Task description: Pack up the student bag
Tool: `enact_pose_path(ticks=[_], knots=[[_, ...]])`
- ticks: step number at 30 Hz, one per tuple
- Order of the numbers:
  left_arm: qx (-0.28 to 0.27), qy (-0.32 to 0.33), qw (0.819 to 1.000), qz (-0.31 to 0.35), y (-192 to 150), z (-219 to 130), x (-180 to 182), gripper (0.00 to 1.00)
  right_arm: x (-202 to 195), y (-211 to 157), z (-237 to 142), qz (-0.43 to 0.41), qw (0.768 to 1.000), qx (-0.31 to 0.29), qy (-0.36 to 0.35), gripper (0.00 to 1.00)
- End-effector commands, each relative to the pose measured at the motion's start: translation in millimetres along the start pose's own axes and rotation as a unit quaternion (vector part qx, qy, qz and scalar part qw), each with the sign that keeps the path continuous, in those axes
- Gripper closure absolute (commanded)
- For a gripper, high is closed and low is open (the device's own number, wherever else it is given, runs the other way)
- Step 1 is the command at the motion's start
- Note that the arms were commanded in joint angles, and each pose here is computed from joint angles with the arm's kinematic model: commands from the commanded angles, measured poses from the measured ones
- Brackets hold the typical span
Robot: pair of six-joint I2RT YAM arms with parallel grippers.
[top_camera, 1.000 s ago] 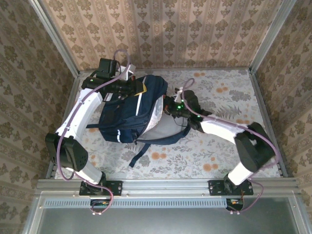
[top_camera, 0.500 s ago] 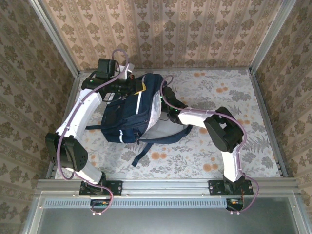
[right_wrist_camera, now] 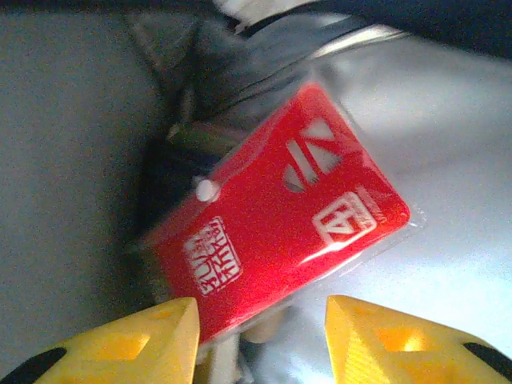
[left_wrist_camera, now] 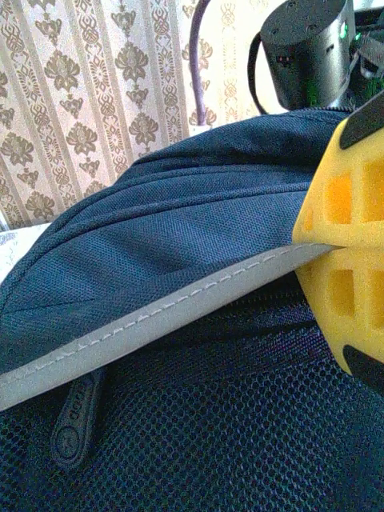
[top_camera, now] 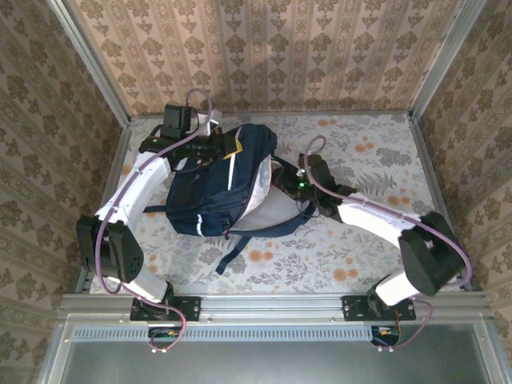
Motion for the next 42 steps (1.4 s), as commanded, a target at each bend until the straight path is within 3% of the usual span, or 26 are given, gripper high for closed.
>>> enact_pose_path(ticks=[1,6,10,25,30,37,42], knots=[[-0.02,-0.046,0.998,0.035,0.6,-9.2,-20.9,1.0,-4.5,9.3,-49.1,-0.043,0.994,-0.038,-0.088,0.59],[-0.003,-0.04,0.999,0.028,-7.5,9.5,-13.8,1.0,13.1,24.3,-104.7,-0.077,0.989,-0.054,-0.117,0.64],[0.003,-0.035,0.999,0.024,-11.5,22.4,-7.7,1.0,29.4,26.0,-118.9,-0.061,0.993,-0.015,-0.103,0.67],[0.017,-0.024,0.999,0.014,-16.1,37.8,3.3,1.0,65.0,25.9,-110.7,-0.063,0.995,0.012,-0.079,0.66],[0.027,-0.017,0.999,0.015,-19.4,50.6,4.8,1.0,82.3,25.2,-111.1,-0.053,0.991,0.019,-0.119,0.66],[0.04,-0.013,0.999,0.02,-25.9,63.8,2.1,1.0,85.5,21.6,-92.6,-0.035,0.981,0.032,-0.186,0.54],[0.042,-0.01,0.999,0.021,-27.5,65.8,2.1,1.0,82.7,18.2,-81.4,-0.019,0.979,0.037,-0.197,0.48]])
Point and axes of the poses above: each hand's point on the last joint's axis, 136 mm out from that joint toward the fingers, its own z axis out along the fingers, its own x axis along the line the jaws close on, y = z × x, the point moved 9 cm from there along -z, back along the fingers, and after that the axes turned 10 degrees about -z, right-handed, at the moved point
